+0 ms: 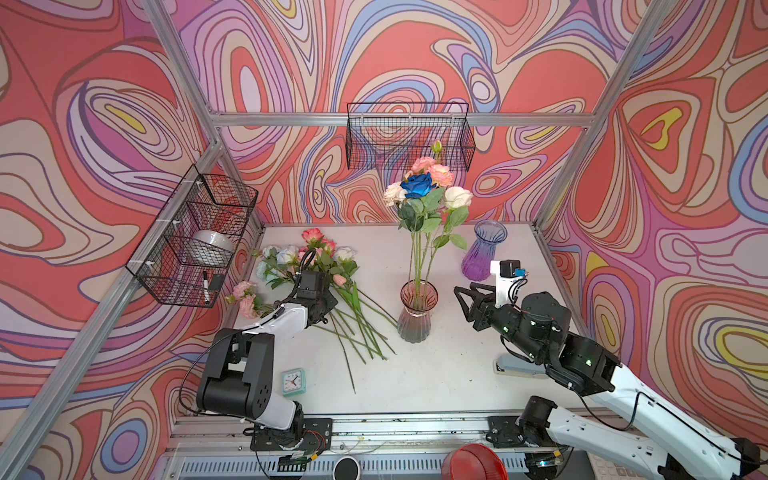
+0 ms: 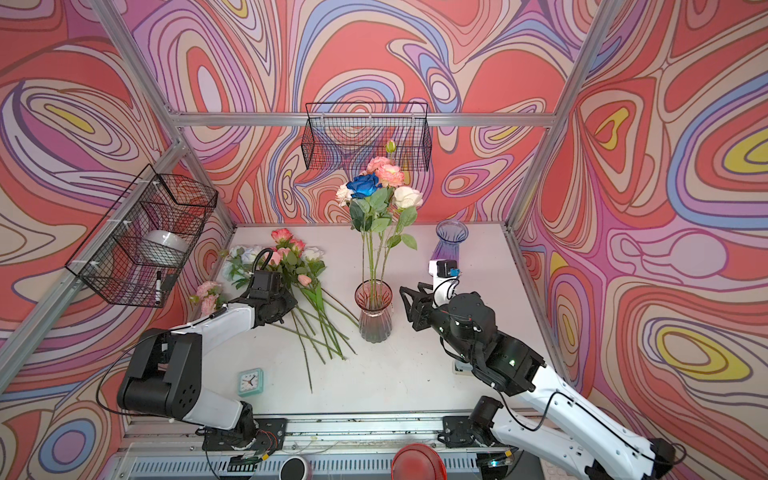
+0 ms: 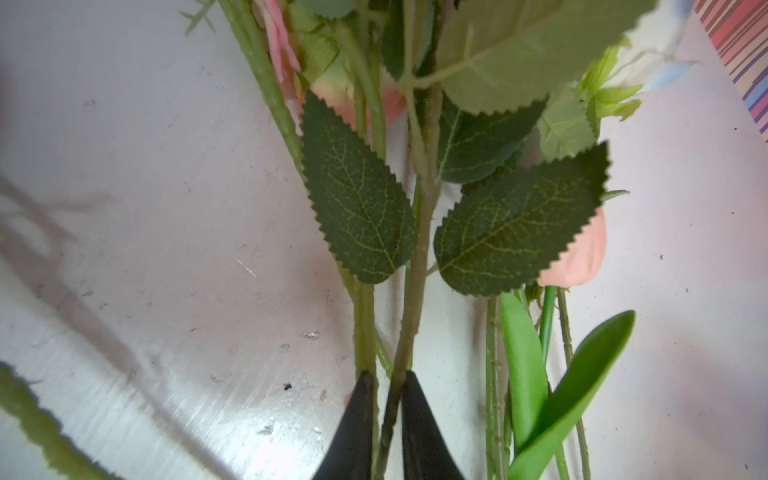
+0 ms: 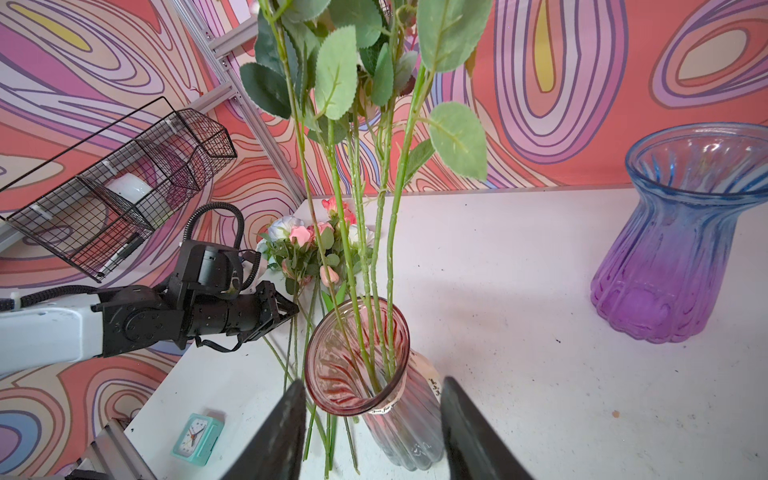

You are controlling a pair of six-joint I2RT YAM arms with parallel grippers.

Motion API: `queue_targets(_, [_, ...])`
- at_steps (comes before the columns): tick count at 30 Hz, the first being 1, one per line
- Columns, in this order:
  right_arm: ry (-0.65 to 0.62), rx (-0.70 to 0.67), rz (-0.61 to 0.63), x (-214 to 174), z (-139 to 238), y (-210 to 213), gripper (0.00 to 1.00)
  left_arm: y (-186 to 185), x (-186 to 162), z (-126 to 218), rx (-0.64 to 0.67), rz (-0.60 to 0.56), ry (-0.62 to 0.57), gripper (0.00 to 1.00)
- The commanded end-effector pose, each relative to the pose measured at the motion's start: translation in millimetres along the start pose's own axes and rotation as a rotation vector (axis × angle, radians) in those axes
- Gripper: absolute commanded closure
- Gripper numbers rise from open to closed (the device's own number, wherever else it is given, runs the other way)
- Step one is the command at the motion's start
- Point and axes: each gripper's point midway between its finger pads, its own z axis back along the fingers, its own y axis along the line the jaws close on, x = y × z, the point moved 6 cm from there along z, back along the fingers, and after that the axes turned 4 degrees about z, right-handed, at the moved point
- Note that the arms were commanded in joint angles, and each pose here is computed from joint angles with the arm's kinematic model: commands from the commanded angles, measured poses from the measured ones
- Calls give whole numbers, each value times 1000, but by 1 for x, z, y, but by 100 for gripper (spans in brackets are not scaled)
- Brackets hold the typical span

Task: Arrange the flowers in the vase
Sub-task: 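Move the left gripper back to the rose pile and grasp stems, then lift a pink rose with the left gripper while the right reaches toward it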

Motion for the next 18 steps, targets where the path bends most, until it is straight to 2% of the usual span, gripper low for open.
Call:
queue_targets(1, [-18,-11,2,6,3,-1,47,0,6,2,26,0,-8,95])
queue_targets(3, [-21,-11,2,7,4,-1,47,-3,8,8,7,5,-20,100])
queue_targets(6, [-23,-9,1,8,4,0,47,-12,17,28,-43,9,-61,100])
queue_targets(12, [-27,-1,-1,11,3,2,45,-35,42,91,-163,-7,-175,100])
queue_targets(15, [-29,20,-5,14,3,5,44,-50,52,129,-273,-18,-227,100])
queue_targets(18, [-26,82,1,18,3,14,42,-64,53,168,-412,-39,-232,100])
